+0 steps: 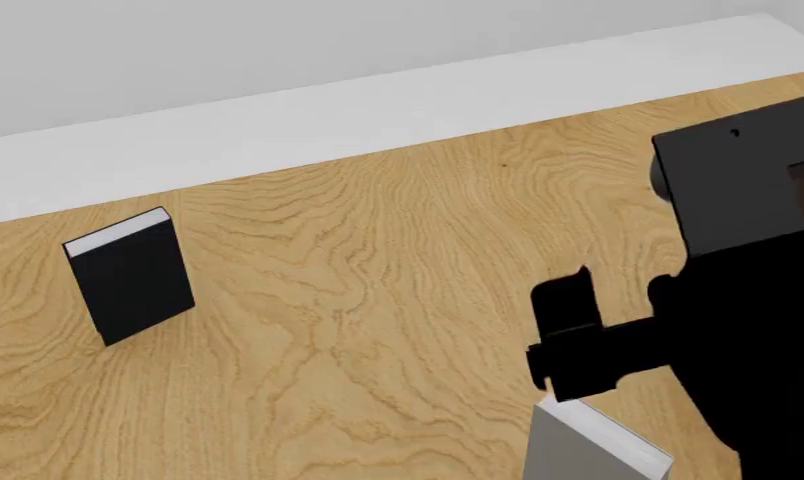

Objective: Pick up the book on the right and place it on the cabinet shelf.

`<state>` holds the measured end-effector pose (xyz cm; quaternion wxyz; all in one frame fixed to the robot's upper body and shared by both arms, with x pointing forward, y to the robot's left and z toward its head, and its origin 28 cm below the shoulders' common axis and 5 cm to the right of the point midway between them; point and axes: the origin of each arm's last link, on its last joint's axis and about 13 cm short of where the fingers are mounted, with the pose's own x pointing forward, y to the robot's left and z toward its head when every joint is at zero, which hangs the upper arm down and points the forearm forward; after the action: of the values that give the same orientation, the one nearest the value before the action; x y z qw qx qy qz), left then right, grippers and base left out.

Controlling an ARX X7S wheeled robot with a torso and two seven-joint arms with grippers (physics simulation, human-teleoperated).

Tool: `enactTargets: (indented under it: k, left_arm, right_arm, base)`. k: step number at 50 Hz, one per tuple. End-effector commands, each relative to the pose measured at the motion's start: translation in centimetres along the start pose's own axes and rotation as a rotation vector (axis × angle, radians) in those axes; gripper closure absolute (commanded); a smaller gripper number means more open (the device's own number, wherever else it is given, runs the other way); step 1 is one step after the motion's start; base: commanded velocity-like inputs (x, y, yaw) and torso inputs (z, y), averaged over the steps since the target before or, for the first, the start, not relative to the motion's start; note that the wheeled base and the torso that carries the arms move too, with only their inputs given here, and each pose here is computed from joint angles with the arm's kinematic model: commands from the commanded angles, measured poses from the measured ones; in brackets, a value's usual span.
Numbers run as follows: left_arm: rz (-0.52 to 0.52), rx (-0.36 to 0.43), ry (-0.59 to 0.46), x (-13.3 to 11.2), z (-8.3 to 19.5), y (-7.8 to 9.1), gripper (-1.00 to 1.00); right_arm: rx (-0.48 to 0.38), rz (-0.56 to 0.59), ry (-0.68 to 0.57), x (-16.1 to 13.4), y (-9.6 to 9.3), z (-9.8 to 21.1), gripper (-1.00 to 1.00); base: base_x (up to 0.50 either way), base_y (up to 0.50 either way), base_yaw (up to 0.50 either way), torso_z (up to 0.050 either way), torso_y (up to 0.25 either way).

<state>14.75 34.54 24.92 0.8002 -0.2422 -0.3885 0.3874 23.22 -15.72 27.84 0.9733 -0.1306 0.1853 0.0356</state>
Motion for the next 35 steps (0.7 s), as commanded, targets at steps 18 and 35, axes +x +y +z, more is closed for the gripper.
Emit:
enactTargets:
  k: [18, 35]
  left_arm:
    - [0.002, 0.004, -0.002, 0.0, 0.1, 0.0, -1.00]
    - [0.000, 0.009, -0.002, 0.0, 0.1, -0.1, -1.00]
  right_arm:
    - [-0.126, 0.197, 0.279, 2.6, -1.7, 1.7, -1.00]
    - [-0.178, 0.180, 0.341, 4.4, -2.1, 2.3, -1.00]
  base:
    - [0.00, 0.00, 0.00, 0.000, 0.000]
    - [0.00, 0.00, 0.00, 0.000, 0.000]
